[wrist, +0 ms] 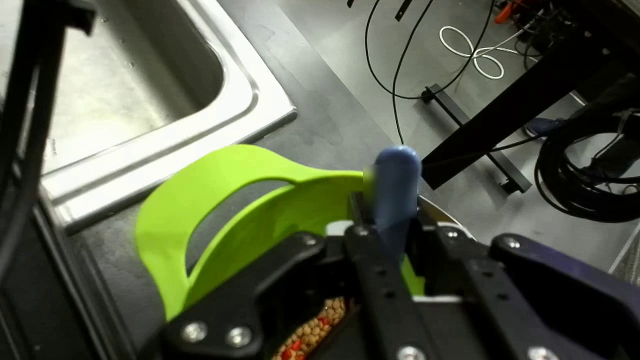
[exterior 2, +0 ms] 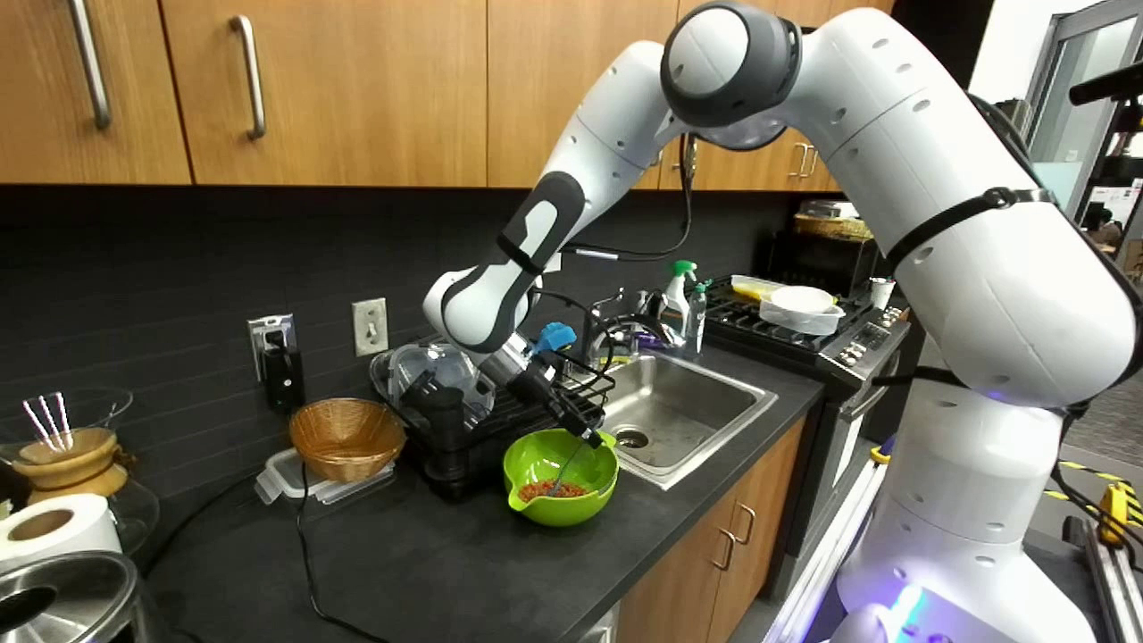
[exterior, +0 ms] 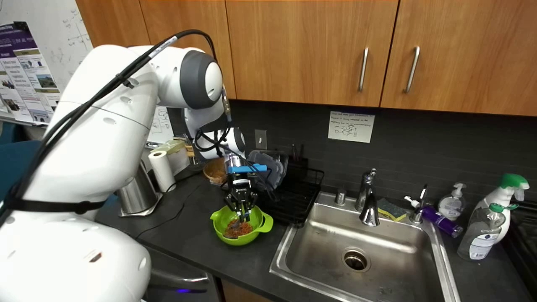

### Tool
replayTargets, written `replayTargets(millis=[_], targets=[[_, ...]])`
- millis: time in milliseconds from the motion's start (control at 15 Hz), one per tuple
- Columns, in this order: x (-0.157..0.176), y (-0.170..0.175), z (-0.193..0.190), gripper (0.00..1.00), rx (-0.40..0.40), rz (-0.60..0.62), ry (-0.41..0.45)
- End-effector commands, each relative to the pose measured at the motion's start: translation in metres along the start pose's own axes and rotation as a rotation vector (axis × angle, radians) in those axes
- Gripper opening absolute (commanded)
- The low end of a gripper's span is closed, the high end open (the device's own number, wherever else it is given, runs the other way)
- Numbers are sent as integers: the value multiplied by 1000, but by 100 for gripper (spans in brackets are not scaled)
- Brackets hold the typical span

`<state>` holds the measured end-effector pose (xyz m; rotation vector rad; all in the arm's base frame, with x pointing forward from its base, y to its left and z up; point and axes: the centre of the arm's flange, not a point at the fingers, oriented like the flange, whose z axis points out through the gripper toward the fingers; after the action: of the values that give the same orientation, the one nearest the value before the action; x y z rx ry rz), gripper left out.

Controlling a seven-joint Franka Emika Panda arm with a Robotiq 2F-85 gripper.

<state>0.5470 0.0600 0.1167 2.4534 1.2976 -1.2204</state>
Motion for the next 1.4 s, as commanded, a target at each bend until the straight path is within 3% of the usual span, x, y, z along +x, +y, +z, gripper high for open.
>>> replayTargets(millis=[0,800,1333], targets=[[-19,8,3,5,2,18,25],[-25,8,46,5,54,19,-46],[-4,-3,17,5,-28,-16,-23]])
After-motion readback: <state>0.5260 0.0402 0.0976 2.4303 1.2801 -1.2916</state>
